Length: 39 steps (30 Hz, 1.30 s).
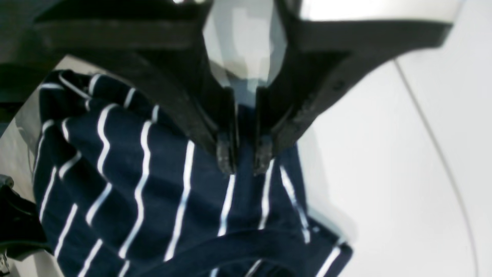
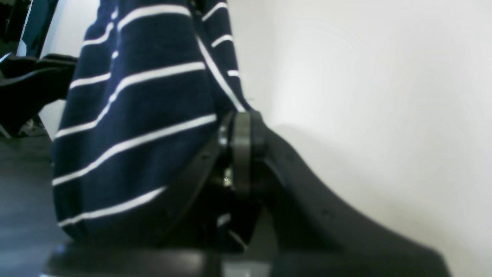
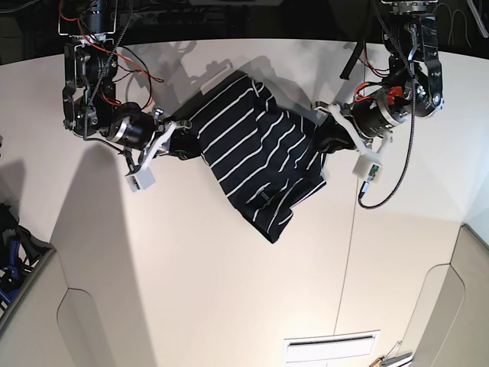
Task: Fold the T-shirt properly
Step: 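Hold the bundle with both grippers and pull its sides to square it, then open both grippers and move them away from the folded shirt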
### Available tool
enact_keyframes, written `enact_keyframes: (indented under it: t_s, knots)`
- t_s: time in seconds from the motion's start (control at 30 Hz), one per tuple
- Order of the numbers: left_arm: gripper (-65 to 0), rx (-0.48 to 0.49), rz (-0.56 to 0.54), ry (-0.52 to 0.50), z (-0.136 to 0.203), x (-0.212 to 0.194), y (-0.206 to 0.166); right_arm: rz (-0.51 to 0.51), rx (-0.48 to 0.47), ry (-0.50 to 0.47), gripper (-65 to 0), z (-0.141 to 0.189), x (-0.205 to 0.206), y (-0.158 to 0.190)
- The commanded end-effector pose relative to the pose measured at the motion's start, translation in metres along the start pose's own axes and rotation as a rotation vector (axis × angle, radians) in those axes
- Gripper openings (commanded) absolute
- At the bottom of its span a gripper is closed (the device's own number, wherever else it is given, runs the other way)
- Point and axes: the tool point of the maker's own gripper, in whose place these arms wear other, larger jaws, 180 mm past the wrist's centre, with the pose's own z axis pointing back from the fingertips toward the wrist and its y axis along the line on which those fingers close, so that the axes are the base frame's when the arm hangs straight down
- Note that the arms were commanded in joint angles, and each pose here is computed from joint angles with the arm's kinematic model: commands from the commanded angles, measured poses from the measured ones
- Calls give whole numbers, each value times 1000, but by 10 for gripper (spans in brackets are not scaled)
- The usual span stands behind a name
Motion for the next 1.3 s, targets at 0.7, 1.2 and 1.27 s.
enact_keyframes:
  t_s: [0.7,1.2,1.27]
  knots:
    - [-566,63,-12,-18,-55,34,16,-91,80,-6,-650,4,-24,17]
    - [-566,55,1,-43,-69,59,21,-146,223,16,-650,-30,-33,80]
    - [-566,55,1,-40,-69,58,21,-135,236,28,-650,-32,-34,85]
